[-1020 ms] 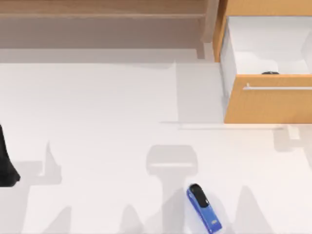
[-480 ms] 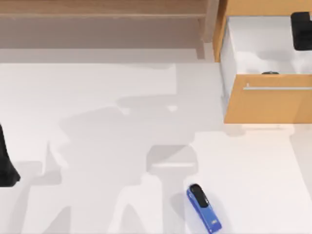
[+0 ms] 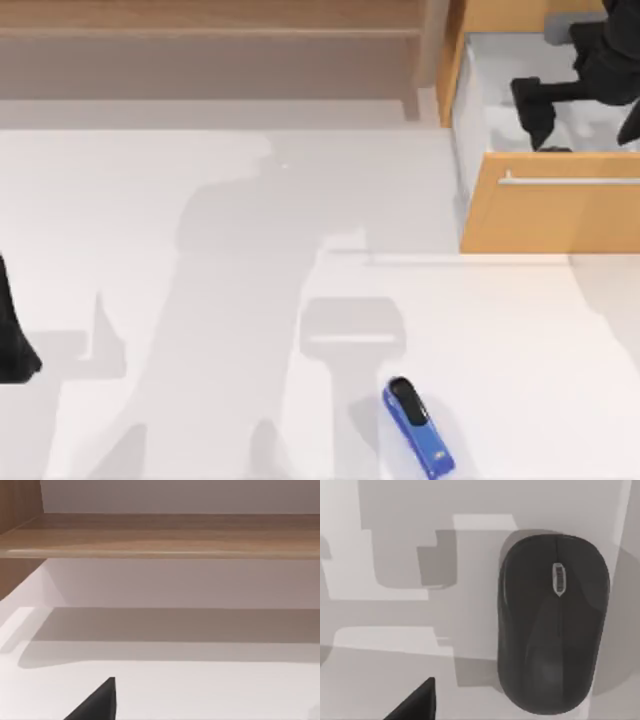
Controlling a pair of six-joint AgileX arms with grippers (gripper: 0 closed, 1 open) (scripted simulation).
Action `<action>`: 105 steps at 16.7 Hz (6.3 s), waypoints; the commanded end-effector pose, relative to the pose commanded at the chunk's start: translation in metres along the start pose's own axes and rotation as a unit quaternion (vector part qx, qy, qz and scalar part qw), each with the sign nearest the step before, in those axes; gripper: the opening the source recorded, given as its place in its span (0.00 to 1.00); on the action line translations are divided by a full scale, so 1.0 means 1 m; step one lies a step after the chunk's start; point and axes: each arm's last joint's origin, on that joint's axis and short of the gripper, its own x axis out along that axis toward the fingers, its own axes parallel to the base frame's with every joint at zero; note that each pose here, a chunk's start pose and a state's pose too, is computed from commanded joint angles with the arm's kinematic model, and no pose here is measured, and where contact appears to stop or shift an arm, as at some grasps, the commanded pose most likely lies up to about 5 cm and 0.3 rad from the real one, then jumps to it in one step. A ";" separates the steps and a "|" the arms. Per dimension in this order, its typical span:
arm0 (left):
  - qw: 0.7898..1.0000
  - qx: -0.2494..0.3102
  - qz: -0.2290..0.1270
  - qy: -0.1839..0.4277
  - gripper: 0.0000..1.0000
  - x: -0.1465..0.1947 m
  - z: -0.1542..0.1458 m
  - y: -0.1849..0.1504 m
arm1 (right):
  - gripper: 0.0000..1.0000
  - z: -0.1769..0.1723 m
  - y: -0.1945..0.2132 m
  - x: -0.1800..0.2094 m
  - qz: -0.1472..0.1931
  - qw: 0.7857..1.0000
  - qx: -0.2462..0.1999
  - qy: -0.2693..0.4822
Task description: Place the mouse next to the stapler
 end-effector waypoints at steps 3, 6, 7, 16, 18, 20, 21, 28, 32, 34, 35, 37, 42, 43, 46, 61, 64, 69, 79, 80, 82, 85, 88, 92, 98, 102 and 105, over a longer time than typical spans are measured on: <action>1.000 0.000 0.000 0.000 1.00 0.000 0.000 0.000 | 1.00 0.007 0.001 0.016 -0.001 1.000 0.001 0.025; 1.000 0.000 0.000 0.000 1.00 0.000 0.000 0.000 | 1.00 0.008 0.001 0.018 -0.001 1.000 0.002 0.027; 1.000 0.000 0.000 0.000 1.00 0.000 0.000 0.000 | 1.00 0.008 0.001 0.018 -0.001 1.000 0.002 0.027; 1.000 0.000 0.000 0.000 1.00 0.000 0.000 0.000 | 1.00 0.006 0.001 0.031 -0.001 1.000 0.002 0.028; 1.000 0.000 0.000 0.000 1.00 0.000 0.000 0.000 | 1.00 0.006 0.002 0.036 -0.001 1.000 0.002 0.027; 1.000 0.000 0.000 0.000 1.00 0.000 0.000 0.000 | 1.00 0.006 0.001 0.043 -0.001 1.000 0.002 0.025; 1.000 0.000 0.000 0.000 1.00 0.000 0.000 0.000 | 1.00 0.007 0.001 0.046 -0.001 1.000 0.002 0.026; 1.000 0.000 0.000 0.000 1.00 0.000 0.000 0.000 | 0.77 0.007 0.001 0.048 -0.001 1.000 0.002 0.027; 1.000 0.000 0.000 0.000 1.00 0.000 0.000 0.000 | 0.47 0.007 0.001 0.048 -0.001 1.000 0.002 0.027; 1.000 0.000 0.000 0.000 1.00 0.000 0.000 0.000 | 0.32 0.007 0.001 0.048 -0.001 1.000 0.002 0.027; 1.000 0.000 0.000 0.000 1.00 0.000 0.000 0.000 | 0.25 0.007 0.001 0.048 -0.001 1.000 0.002 0.027; 1.000 0.000 0.000 0.000 1.00 0.000 0.000 0.000 | 0.10 0.007 0.001 0.048 -0.001 1.000 0.002 0.027; 1.000 0.000 0.000 0.000 1.00 0.000 0.000 0.000 | 0.00 0.007 0.001 0.048 -0.001 1.000 0.002 0.027; 1.000 0.000 0.000 0.000 1.00 0.000 0.000 0.000 | 0.00 0.007 0.001 0.048 -0.001 1.000 0.002 0.027; 1.000 0.000 0.000 0.000 1.00 0.000 0.000 0.000 | 0.00 0.007 0.001 0.048 -0.001 1.000 0.002 0.027; 1.000 0.000 0.000 0.000 1.00 0.000 0.000 0.000 | 0.00 -0.037 0.026 -0.100 0.008 0.993 0.014 -0.117; 1.000 0.000 0.000 0.000 1.00 0.000 0.000 0.000 | 0.00 -0.064 0.044 -0.121 0.019 0.990 0.016 -0.141; 1.000 0.000 0.000 0.000 1.00 0.000 0.000 0.000 | 0.00 -0.117 0.073 -0.121 0.036 0.990 0.024 -0.134; 1.000 0.000 0.000 0.000 1.00 0.000 0.000 0.000 | 0.00 -0.224 0.104 -0.048 0.018 0.999 0.040 -0.023; 1.000 0.000 0.000 0.000 1.00 0.000 0.000 0.000 | 0.00 -0.233 0.106 -0.040 0.013 0.999 0.039 -0.012; 1.000 0.000 0.000 0.000 1.00 0.000 0.000 0.000 | 0.00 -0.249 0.107 -0.028 0.004 0.999 0.038 0.006; 1.000 0.000 0.000 0.000 1.00 0.000 0.000 0.000 | 0.00 -0.263 0.108 -0.017 -0.005 0.999 0.036 0.023; 1.000 0.000 0.000 0.000 1.00 0.000 0.000 0.000 | 0.00 -0.265 0.108 -0.015 -0.006 0.999 0.036 0.026; 1.000 0.000 0.000 0.000 1.00 0.000 0.000 0.000 | 0.00 -0.264 0.107 -0.015 -0.007 0.999 0.039 0.027; 1.000 0.000 0.000 0.000 1.00 0.000 0.000 0.000 | 0.00 -0.262 0.108 -0.018 0.001 0.999 0.039 0.016; 1.000 0.000 0.000 0.000 1.00 0.000 0.000 0.000 | 0.00 -0.260 0.110 -0.021 0.010 0.999 0.039 0.002; 1.000 0.000 0.000 0.000 1.00 0.000 0.000 0.000 | 0.00 -0.258 0.111 -0.023 0.016 0.999 0.040 -0.007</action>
